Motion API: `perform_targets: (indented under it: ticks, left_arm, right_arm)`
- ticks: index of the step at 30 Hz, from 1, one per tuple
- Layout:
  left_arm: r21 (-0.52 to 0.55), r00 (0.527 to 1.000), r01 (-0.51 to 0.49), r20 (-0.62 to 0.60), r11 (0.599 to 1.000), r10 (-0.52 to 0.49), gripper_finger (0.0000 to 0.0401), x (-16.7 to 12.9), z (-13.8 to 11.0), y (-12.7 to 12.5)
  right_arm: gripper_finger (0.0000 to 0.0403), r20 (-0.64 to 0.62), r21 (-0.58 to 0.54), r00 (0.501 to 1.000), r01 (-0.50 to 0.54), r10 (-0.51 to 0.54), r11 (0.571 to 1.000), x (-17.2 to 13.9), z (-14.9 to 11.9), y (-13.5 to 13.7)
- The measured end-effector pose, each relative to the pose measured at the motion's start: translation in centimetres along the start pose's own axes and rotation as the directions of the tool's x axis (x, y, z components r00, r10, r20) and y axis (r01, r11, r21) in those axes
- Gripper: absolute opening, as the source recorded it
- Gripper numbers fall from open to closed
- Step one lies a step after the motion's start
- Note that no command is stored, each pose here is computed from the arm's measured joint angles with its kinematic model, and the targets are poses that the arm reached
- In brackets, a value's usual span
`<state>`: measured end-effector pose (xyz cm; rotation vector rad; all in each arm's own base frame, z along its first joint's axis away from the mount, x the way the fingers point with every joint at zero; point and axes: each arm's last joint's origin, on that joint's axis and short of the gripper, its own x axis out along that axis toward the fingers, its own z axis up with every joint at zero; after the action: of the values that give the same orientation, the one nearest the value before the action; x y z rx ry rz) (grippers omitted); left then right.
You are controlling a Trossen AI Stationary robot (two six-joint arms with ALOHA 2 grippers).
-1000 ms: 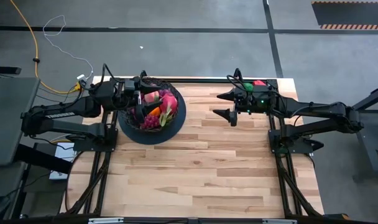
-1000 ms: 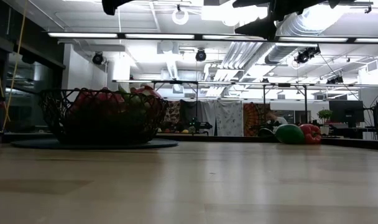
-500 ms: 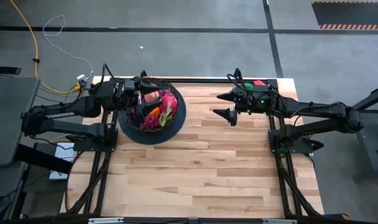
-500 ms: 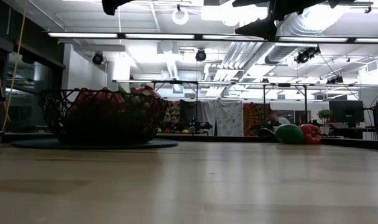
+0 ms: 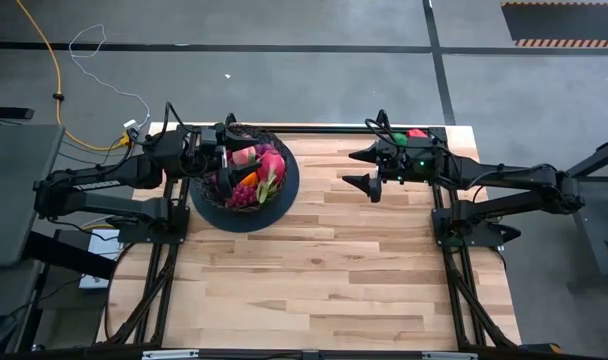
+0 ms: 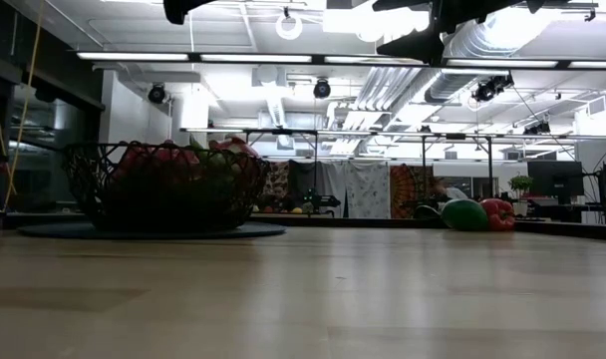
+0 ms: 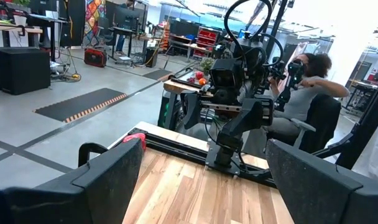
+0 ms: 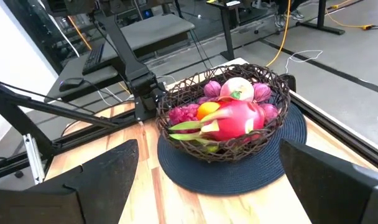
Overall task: Build produce basket
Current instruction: Put the green lime into the black wire basket
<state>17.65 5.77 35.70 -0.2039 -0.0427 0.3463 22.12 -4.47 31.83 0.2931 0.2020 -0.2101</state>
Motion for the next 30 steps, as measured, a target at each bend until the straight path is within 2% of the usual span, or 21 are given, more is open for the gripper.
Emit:
perform_targets:
  ticks: [4, 7, 10, 12, 14, 17, 20, 24, 26, 28, 30]
  left_arm:
    - [0.0, 1.0, 0.0, 0.0, 1.0, 0.0, 0.0333, 0.0, 0.0, 0.0]
    - [0.0, 1.0, 0.0, 0.0, 1.0, 0.0, 0.0333, 0.0, 0.0, 0.0]
    - [0.0, 1.0, 0.0, -0.001, 1.0, 0.0, 0.0333, 0.0, 0.0, 0.0]
    - [0.0, 1.0, 0.0, -0.001, 1.0, 0.0, 0.0333, 0.0, 0.0, 0.0]
    - [-0.001, 1.0, -0.001, -0.001, 1.0, 0.001, 0.0333, 0.0, 0.0, 0.0]
    - [-0.002, 1.0, 0.0, 0.0, 1.0, 0.0, 0.0333, 0.0, 0.0, 0.0]
    - [-0.001, 1.0, 0.0, 0.0, 1.0, 0.0, 0.0333, 0.0, 0.0, 0.0]
    - [-0.002, 1.0, -0.004, 0.001, 1.0, 0.004, 0.0333, 0.0, 0.0, 0.0]
    - [-0.002, 1.0, -0.011, 0.002, 1.0, 0.011, 0.0333, 0.0, 0.0, 0.0]
    - [-0.002, 1.0, -0.017, 0.003, 1.0, 0.017, 0.0333, 0.0, 0.0, 0.1]
    - [-0.002, 1.0, -0.026, 0.005, 1.0, 0.026, 0.0333, 0.0, 0.0, 0.1]
  right_arm:
    - [0.0377, 0.064, 0.03, 0.996, 0.065, -0.067, 0.997, -0.1, 0.7, -0.1]
    - [0.0377, 0.189, 0.072, 0.961, 0.192, -0.202, 0.979, -0.9, 3.6, -0.2]
    - [0.0377, 0.224, 0.069, 0.899, 0.37, -0.375, 0.927, -2.1, 6.4, -0.6]
    - [0.0377, 0.182, 0.071, 0.834, 0.518, -0.521, 0.853, -2.6, 7.9, -1.4]
    - [0.0377, 0.101, 0.067, 0.737, 0.666, -0.669, 0.743, -3.0, 8.8, -2.7]
    - [0.0377, -0.107, 0.031, 0.589, 0.807, -0.801, 0.59, -3.0, 8.6, -5.8]
    - [0.0377, -0.357, 0.023, 0.458, 0.875, -0.814, 0.483, -2.6, 6.5, -9.6]
    - [0.0377, -0.589, 0.003, 0.314, 0.922, -0.744, 0.387, -2.2, 2.3, -14.2]
    - [0.0377, -0.651, 0.016, 0.283, 0.933, -0.705, 0.36, -2.0, 0.4, -16.2]
    - [0.0377, -0.691, 0.034, 0.279, 0.934, -0.667, 0.356, -1.7, -1.1, -17.8]
    - [0.0377, -0.717, 0.019, 0.254, 0.938, -0.649, 0.346, -1.4, -2.4, -19.2]
